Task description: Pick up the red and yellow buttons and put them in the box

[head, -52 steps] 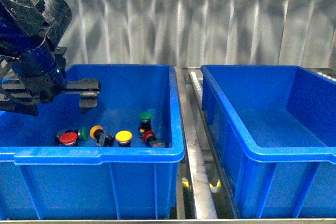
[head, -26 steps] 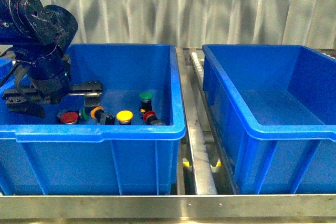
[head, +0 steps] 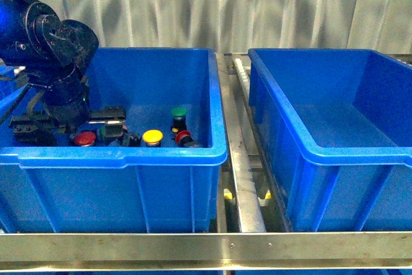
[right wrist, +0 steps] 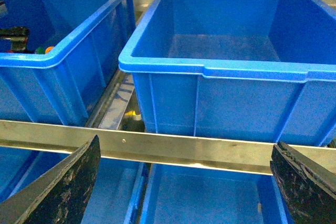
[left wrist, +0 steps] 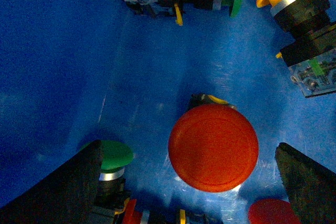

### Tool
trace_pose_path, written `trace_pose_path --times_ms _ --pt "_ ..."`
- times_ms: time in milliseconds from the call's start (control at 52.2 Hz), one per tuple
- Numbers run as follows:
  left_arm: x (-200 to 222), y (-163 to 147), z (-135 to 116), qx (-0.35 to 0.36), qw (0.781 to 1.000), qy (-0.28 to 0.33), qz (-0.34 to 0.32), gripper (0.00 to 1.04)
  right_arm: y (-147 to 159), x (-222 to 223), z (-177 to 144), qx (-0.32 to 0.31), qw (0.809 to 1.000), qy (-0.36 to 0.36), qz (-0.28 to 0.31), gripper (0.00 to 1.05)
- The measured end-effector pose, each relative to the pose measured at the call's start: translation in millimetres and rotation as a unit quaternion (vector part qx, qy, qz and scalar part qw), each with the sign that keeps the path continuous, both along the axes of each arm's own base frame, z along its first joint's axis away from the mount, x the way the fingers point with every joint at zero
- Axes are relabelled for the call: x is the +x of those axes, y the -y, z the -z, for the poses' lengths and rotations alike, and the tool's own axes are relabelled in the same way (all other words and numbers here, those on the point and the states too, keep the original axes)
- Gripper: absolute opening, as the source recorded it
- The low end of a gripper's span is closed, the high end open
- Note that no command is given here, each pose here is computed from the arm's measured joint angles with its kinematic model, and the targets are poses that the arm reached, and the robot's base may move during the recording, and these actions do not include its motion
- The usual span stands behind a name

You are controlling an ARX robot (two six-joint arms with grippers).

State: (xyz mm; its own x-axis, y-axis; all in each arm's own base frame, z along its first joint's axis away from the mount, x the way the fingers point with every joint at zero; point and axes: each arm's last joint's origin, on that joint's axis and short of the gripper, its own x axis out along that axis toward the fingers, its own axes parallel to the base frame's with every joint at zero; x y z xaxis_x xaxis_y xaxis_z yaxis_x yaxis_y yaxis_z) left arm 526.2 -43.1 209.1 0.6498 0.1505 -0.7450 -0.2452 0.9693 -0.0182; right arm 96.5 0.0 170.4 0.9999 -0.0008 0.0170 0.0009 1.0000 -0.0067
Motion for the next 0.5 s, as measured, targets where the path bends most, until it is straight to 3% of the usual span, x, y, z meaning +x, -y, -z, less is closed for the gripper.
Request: trace_pose_path --times_ms 306,498 --pt "6.8 0.5 3.8 0.008 1.000 0.000 0.004 0.97 0.0 0.0 0.0 0.000 1.000 0.000 0.000 0.98" --pt "9.6 0.1 11.0 0.020 1.000 -0.008 0.002 0.70 0.0 0.0 0.0 0.000 1.000 0.000 0.000 0.98"
